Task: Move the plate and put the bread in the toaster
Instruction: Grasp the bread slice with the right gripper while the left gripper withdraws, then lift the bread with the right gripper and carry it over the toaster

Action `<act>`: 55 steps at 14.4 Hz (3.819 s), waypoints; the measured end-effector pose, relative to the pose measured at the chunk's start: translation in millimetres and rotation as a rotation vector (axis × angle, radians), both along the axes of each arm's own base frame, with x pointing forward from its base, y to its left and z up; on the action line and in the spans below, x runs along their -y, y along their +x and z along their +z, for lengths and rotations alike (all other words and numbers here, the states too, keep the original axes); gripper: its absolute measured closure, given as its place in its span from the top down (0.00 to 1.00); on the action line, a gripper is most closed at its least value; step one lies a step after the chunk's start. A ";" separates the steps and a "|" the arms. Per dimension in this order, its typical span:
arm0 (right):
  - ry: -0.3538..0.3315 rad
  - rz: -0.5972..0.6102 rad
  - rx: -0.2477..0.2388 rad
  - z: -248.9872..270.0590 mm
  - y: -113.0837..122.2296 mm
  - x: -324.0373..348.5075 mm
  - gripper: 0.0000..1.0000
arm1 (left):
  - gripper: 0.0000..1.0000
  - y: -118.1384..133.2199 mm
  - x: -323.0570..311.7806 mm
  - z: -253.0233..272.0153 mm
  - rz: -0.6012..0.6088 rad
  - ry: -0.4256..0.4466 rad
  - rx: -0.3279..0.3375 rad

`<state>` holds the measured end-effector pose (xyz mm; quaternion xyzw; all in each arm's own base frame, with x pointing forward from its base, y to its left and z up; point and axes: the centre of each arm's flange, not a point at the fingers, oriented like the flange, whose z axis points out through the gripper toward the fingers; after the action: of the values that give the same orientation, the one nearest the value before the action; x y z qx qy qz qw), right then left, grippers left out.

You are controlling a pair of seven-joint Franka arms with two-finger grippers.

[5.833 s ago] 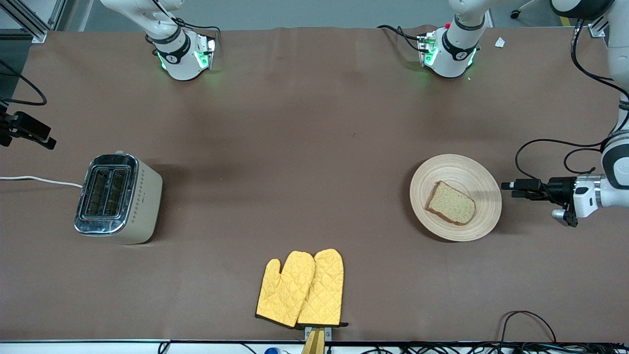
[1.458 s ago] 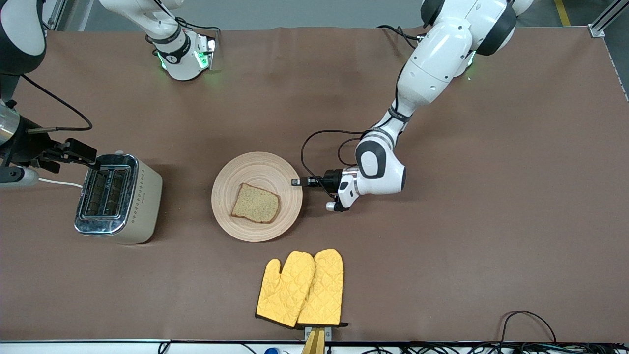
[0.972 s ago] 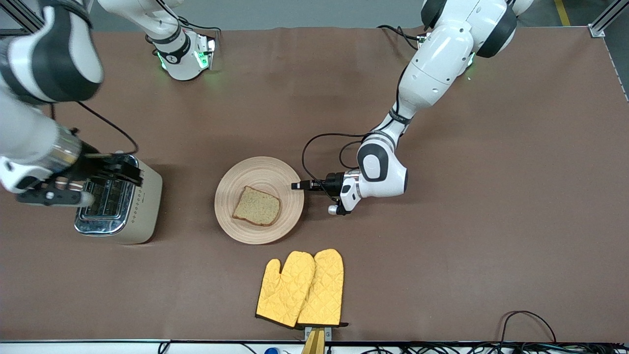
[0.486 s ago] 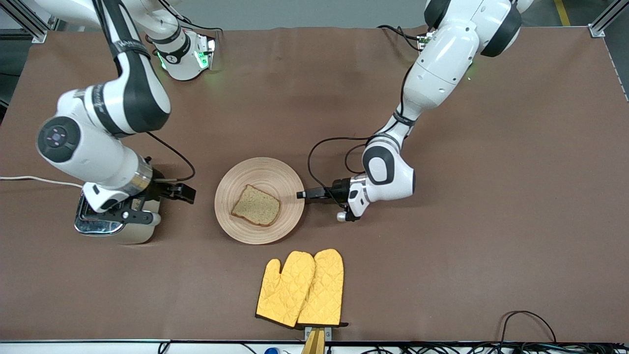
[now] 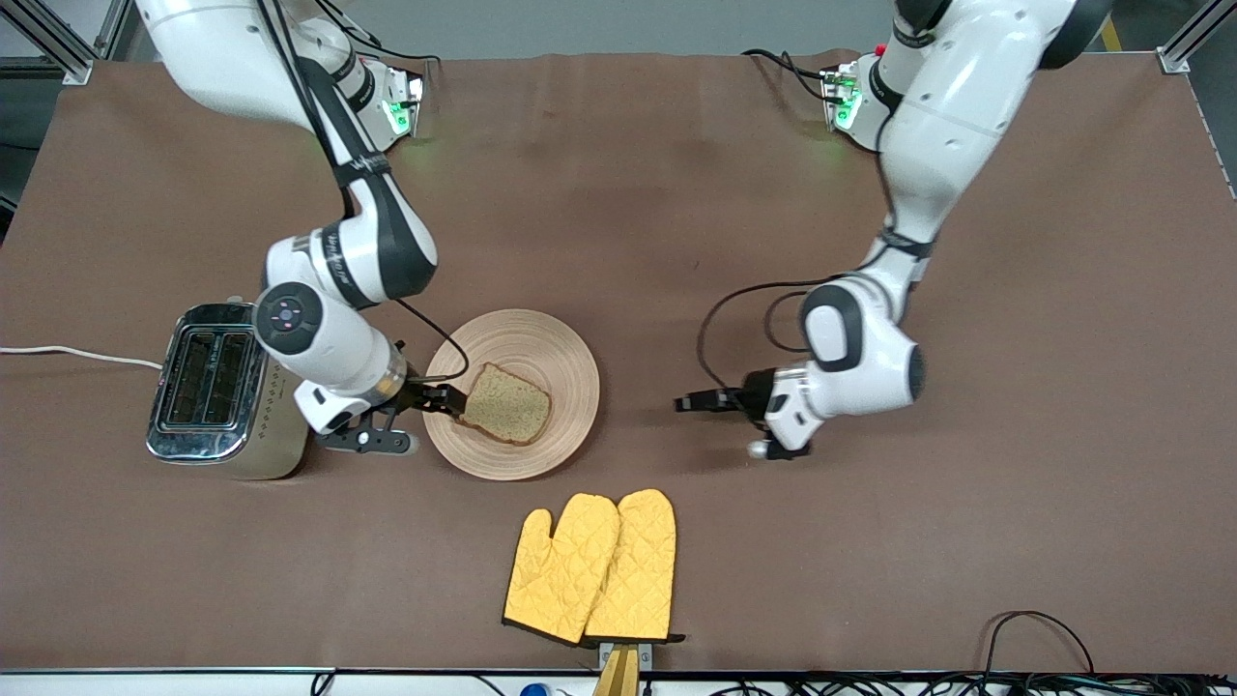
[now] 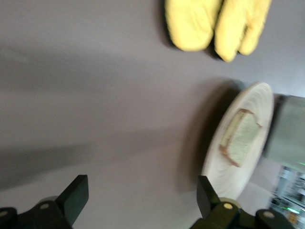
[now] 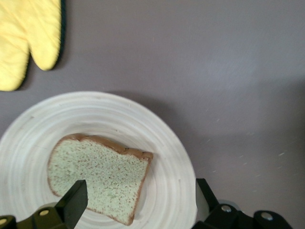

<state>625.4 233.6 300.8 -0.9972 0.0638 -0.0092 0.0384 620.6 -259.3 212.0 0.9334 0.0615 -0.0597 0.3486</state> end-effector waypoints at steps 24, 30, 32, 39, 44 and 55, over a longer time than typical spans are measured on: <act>-0.017 -0.159 -0.014 -89.6 -28.6 -33.0 0.06 | 1.00 -43.0 -192.6 408.9 -0.134 0.667 0.031; -0.041 -0.161 -0.079 -57.4 -12.5 -34.3 0.06 | 1.00 -47.3 -194.2 399.0 -0.145 0.678 -0.001; -0.047 -0.168 -0.104 -19.9 3.4 -30.5 0.06 | 1.00 -49.3 -196.5 401.3 -0.144 0.698 -0.002; -0.203 0.038 -0.223 125.0 38.8 78.2 0.06 | 1.00 -50.2 -203.5 396.8 -0.137 0.709 -0.018; -0.500 0.232 -0.282 179.8 45.1 164.4 0.06 | 1.00 -50.5 -200.4 397.0 -0.143 0.710 -0.015; -0.857 0.311 -0.425 114.7 54.9 194.6 0.04 | 1.00 -52.8 -197.4 396.2 -0.154 0.712 -0.027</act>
<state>680.3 39.0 415.6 -0.9008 -0.0888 0.1747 -0.3876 567.8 -61.9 608.1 0.9973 0.0125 -0.0727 -0.0047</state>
